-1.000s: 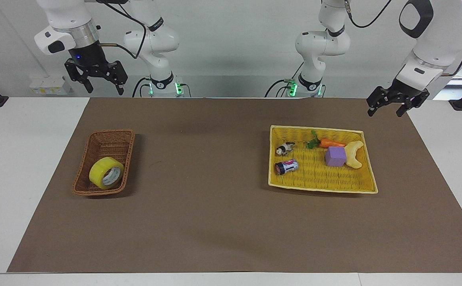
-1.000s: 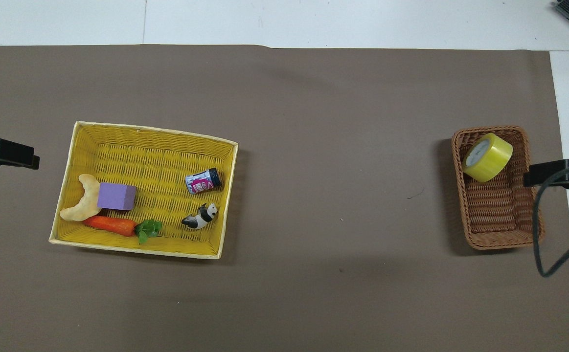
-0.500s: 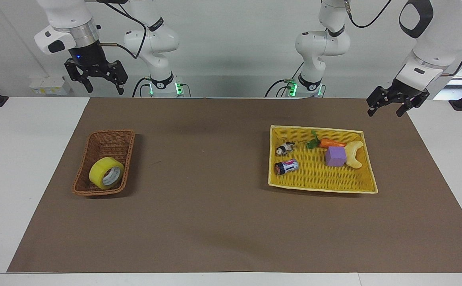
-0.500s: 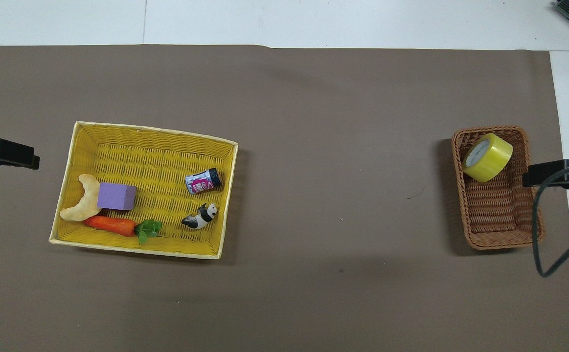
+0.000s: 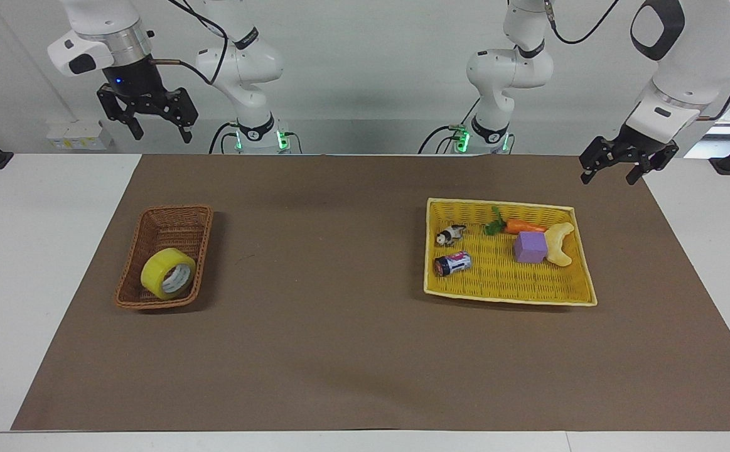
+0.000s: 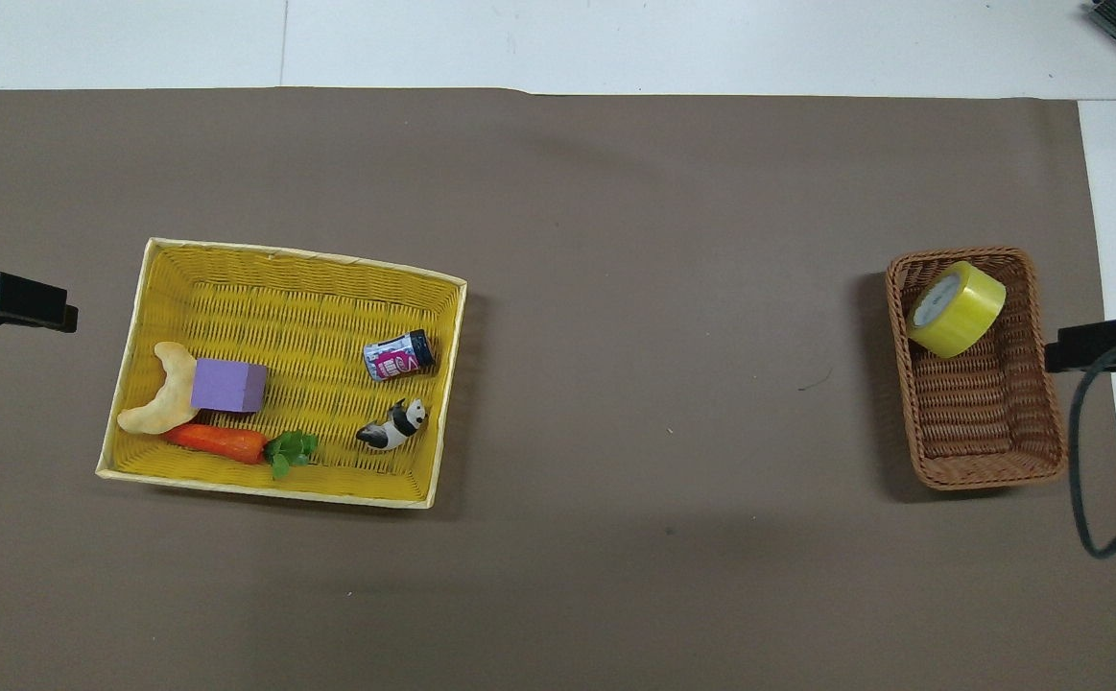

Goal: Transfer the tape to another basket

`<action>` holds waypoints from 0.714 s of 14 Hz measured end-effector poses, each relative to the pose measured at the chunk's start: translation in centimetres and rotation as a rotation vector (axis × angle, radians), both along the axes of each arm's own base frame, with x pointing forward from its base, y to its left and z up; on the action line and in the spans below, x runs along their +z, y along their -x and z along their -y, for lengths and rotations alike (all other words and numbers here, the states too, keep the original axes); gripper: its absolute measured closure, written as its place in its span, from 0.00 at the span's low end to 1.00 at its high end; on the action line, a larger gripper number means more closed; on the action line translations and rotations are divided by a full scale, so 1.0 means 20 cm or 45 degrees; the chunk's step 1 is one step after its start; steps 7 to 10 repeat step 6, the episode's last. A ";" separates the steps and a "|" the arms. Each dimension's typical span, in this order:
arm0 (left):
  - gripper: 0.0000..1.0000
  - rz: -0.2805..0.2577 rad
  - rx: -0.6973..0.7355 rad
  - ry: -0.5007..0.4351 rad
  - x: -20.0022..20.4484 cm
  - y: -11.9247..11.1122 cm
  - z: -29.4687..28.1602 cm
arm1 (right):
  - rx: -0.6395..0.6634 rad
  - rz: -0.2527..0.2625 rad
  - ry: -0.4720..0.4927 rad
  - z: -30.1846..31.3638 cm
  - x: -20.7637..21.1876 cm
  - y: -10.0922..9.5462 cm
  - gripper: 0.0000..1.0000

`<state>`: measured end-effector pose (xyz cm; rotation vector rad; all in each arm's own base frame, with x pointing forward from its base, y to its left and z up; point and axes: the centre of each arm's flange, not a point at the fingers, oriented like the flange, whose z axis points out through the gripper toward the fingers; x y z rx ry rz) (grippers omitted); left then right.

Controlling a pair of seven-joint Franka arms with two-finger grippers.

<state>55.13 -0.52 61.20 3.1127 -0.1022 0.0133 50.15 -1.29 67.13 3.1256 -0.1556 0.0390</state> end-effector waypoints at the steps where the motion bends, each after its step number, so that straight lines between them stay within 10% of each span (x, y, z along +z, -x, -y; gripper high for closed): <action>1: 0.00 0.000 0.000 0.000 0.00 0.00 0.00 | 0.000 -0.007 -0.001 0.00 0.01 0.01 0.00; 10: 0.00 0.000 0.000 0.000 0.00 0.00 0.00 | 0.000 -0.004 -0.003 0.00 0.02 0.02 0.00</action>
